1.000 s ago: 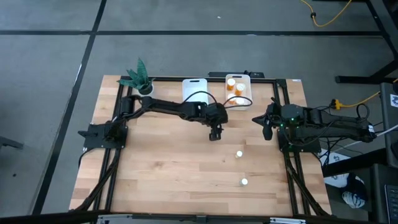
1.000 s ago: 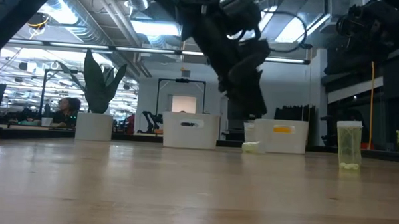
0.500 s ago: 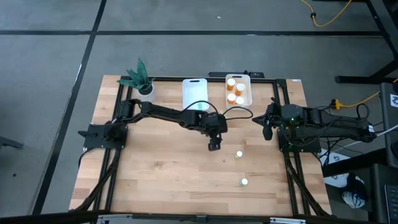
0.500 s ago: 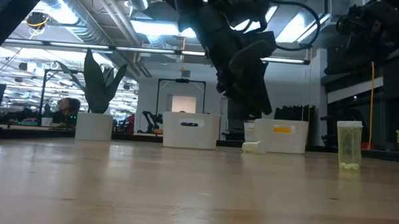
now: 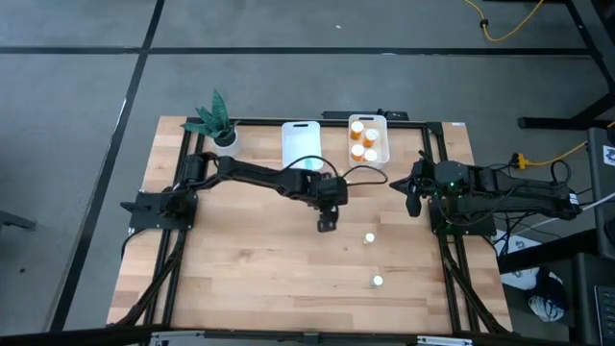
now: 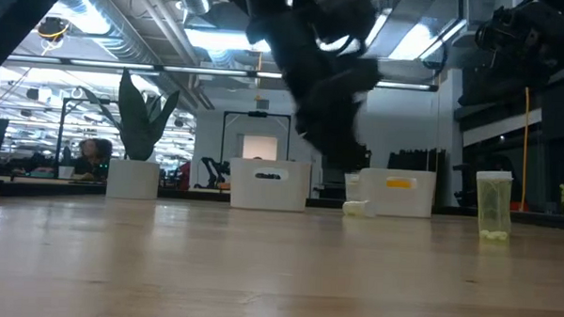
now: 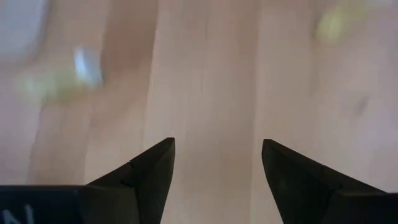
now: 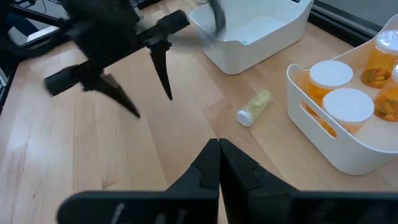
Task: Pick and place medicine bottles into bin by pill shape (circle, oval)
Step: Adjust the left white bin
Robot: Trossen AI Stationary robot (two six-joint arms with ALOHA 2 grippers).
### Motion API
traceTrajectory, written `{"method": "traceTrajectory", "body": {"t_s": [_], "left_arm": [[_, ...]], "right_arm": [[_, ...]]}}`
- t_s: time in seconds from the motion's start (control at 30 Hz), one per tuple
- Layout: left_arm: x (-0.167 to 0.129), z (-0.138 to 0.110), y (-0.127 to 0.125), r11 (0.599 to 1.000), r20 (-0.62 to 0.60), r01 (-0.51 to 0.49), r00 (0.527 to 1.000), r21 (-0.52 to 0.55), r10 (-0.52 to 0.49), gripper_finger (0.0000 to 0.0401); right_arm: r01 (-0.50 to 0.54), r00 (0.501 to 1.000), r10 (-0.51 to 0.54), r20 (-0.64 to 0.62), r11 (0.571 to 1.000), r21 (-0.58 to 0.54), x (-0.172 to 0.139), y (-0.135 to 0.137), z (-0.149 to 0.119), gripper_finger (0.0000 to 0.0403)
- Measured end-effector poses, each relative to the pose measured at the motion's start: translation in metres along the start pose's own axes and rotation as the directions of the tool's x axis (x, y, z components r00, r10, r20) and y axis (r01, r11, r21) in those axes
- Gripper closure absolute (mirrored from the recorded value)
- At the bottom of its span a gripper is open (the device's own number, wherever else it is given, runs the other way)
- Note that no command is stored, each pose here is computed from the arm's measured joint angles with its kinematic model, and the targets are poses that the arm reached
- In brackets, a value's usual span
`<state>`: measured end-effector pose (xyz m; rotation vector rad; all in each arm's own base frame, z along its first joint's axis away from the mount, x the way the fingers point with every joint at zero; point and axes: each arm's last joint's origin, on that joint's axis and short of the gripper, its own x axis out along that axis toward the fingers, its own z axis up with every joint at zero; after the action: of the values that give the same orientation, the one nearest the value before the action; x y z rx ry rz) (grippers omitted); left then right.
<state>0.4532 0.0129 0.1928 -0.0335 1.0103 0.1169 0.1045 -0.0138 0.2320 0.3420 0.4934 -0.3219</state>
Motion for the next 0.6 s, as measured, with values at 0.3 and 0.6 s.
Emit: {"method": "traceTrajectory", "body": {"t_s": [0.3, 0.6], "left_arm": [[-0.005, -0.033, 0.056, 0.992, -0.339, -0.09, 0.939, -0.089, 0.055, 0.0167], [0.0, -0.059, 0.115, 0.966, -0.444, -0.195, 0.89, -0.17, 0.101, 0.0168]], "right_arm": [[-0.007, 1.0, 0.007, -0.007, 1.0, 0.0, 0.0, 0.0, 0.0, 0.0399], [-0.008, 1.0, 0.008, -0.007, 1.0, 0.0, 0.0, 0.0, 0.0, 0.0399]]}}
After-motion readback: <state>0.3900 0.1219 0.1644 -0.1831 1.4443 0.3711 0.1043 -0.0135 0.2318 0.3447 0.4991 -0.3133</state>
